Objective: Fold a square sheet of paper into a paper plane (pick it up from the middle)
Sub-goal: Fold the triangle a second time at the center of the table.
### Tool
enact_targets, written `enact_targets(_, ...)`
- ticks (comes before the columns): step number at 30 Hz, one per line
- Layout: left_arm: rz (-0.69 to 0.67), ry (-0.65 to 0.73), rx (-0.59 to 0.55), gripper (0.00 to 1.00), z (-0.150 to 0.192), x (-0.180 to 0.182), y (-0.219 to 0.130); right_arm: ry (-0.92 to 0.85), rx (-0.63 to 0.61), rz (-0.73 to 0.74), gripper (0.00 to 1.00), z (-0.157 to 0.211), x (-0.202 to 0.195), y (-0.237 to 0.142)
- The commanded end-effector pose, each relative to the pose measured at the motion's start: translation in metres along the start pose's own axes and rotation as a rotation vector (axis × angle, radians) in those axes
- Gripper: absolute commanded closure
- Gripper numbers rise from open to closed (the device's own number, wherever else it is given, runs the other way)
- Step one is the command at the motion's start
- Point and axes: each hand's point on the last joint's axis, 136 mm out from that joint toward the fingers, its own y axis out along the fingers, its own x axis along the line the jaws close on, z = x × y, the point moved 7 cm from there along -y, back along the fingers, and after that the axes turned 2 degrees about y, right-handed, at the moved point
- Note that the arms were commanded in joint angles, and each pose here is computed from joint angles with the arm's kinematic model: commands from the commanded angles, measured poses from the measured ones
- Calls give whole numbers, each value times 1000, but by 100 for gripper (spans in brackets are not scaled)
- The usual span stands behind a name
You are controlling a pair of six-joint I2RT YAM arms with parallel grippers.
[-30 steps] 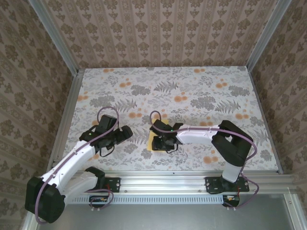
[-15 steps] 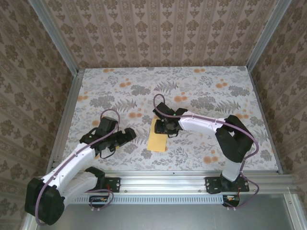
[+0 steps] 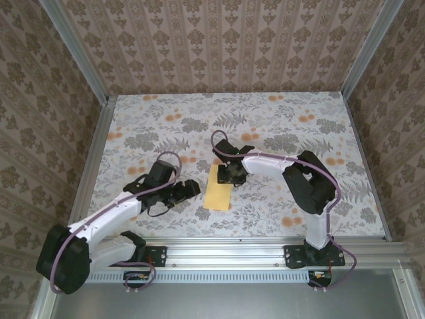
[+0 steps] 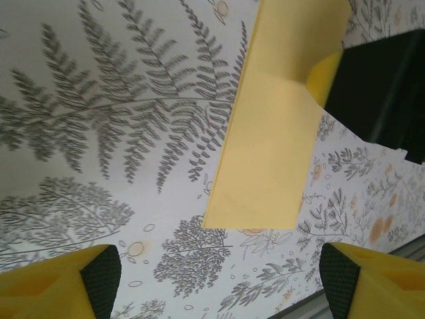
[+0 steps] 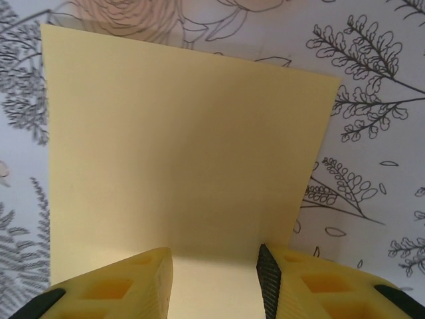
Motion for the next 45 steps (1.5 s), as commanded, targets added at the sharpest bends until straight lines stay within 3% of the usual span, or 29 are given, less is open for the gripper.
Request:
enact_targets(1,55,-6,27,19,1,-14,10,-6,38,26,59,1,-7,7)
enact_targets(14,60,-65,141,24,12,-23,51,65,104,-12,59,4,-19,29)
enact_targets(45,5,4,229,22,17,-30,67,90,132,-30,60,11,-24,36)
